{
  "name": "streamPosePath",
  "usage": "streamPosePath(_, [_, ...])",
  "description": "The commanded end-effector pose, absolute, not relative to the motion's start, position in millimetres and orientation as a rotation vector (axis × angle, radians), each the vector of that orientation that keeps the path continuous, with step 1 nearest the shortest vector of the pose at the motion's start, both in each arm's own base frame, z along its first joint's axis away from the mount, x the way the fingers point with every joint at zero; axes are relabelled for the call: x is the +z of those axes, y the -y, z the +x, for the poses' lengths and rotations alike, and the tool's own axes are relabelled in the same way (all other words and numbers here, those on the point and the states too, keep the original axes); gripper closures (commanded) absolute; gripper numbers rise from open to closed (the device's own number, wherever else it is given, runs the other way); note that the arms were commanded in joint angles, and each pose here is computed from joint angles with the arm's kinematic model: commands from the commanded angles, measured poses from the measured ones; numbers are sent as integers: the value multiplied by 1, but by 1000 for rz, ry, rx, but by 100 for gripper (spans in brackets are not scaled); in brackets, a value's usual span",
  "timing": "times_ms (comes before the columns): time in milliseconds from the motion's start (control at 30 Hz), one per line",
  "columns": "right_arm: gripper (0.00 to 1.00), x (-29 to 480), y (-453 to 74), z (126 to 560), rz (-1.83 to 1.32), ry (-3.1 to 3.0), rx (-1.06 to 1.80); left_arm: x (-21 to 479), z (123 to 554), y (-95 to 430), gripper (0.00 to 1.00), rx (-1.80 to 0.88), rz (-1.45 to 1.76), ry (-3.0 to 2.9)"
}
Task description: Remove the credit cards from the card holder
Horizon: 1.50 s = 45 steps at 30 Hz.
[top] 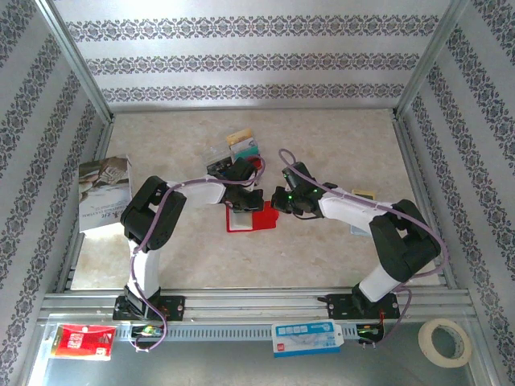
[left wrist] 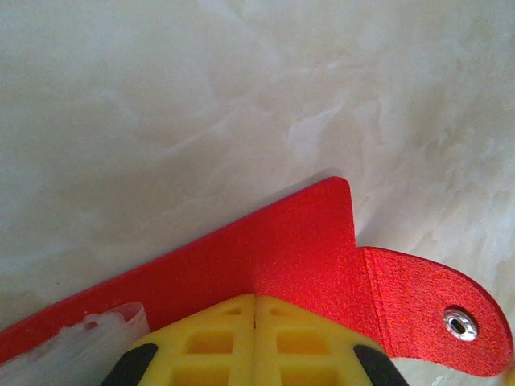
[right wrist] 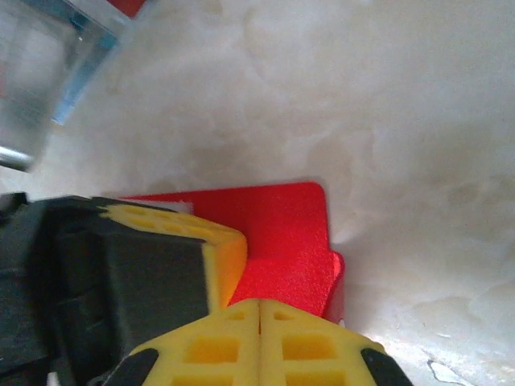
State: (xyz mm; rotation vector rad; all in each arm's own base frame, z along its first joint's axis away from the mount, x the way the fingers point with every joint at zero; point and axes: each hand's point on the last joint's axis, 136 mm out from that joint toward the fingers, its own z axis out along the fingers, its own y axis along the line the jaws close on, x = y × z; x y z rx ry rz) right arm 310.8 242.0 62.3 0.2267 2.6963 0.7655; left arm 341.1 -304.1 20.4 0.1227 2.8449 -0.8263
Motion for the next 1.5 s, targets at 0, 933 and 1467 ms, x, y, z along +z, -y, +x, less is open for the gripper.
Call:
streamPosePath(0, [95,47,-247,303,267,-2742,790,-15,316,284,100,-663,131,-2976])
streamPosePath(933, [96,-15,-227,285,321,-2917,523,60,307,215,49,-589,-249,-2782])
streamPosePath(1467, [96,-16,-230,287,326,-2913,548,32,301,231,67,-668,-228,-2878])
